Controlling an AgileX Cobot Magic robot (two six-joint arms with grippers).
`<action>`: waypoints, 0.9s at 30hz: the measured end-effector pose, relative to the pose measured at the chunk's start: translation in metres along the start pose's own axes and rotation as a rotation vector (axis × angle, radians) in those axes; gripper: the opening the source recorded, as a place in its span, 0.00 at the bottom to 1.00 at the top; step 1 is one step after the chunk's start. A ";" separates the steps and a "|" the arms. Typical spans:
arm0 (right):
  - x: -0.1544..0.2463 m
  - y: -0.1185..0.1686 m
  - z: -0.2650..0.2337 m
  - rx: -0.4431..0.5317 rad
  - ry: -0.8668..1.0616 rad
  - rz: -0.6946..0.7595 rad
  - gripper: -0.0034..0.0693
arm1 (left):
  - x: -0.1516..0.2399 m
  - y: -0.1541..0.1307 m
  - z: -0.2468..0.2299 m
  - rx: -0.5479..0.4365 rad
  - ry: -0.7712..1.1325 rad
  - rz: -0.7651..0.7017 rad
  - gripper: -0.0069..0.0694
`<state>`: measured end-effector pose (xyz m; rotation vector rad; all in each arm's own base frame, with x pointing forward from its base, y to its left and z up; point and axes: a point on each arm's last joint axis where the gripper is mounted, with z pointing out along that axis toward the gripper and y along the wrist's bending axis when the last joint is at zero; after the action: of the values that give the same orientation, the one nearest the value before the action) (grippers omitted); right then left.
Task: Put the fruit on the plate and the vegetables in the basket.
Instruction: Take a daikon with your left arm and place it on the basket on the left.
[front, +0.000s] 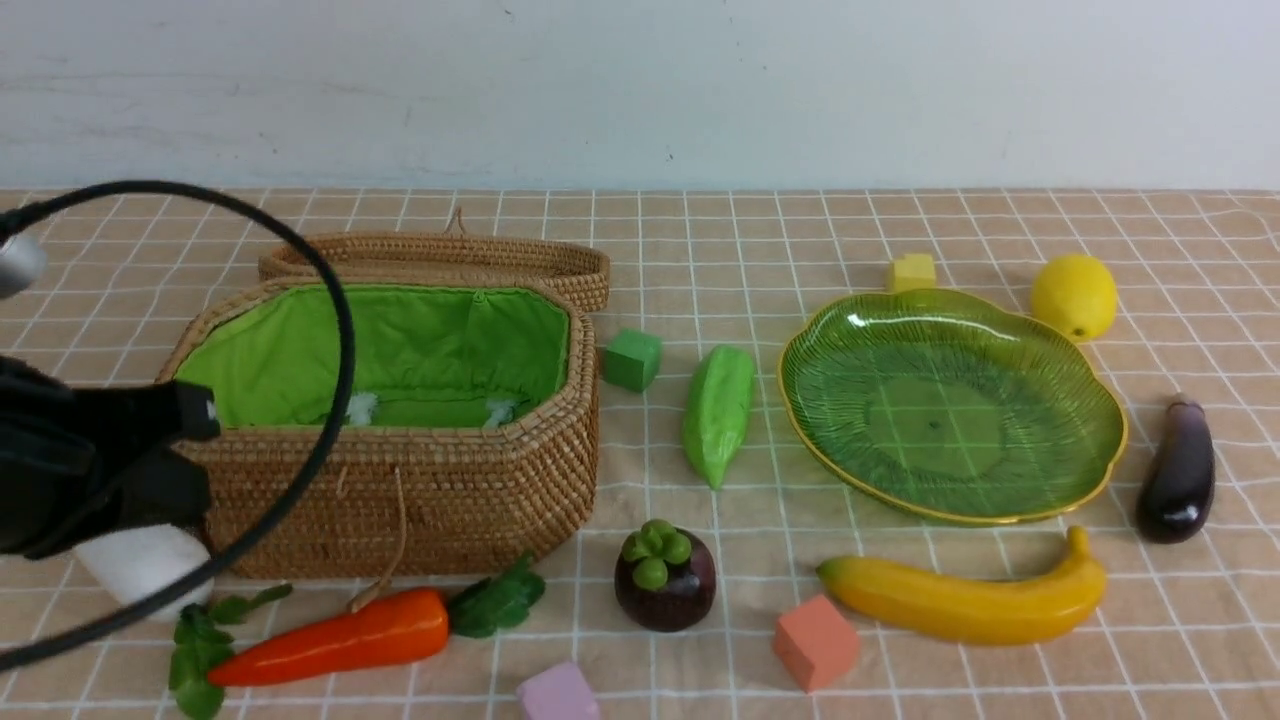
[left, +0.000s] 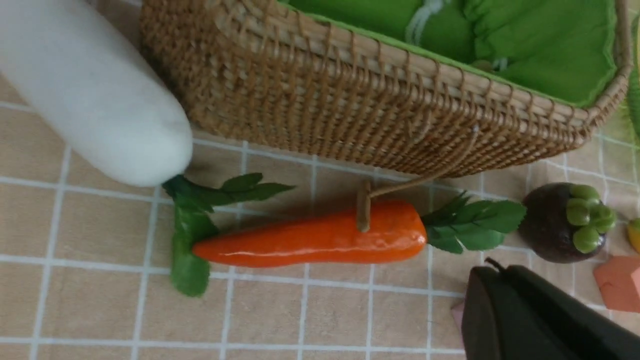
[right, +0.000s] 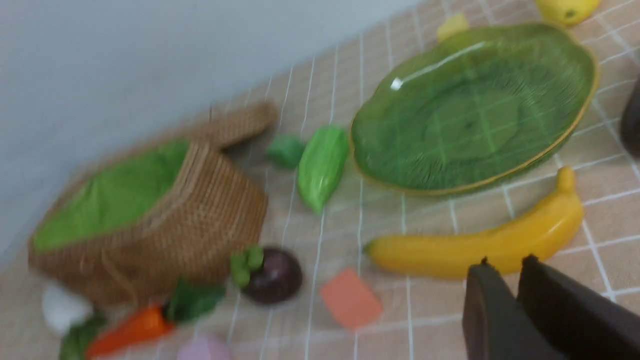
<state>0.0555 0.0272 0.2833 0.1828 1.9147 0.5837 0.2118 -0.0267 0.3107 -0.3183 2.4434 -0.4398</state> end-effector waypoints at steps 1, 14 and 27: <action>-0.010 0.008 0.001 -0.010 0.078 -0.052 0.16 | -0.004 0.000 0.002 -0.013 0.004 0.005 0.07; -0.092 0.070 0.025 -0.246 0.420 -0.428 0.13 | -0.034 0.095 0.007 -0.245 -0.009 -0.343 0.07; -0.102 0.098 -0.001 -0.475 0.250 -0.694 0.13 | -0.049 0.120 0.077 -0.225 0.005 -0.356 0.40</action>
<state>0.0830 0.0725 0.4140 -0.8592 1.8529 0.5740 0.2829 0.0815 0.2332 -0.8570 2.4475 -0.3128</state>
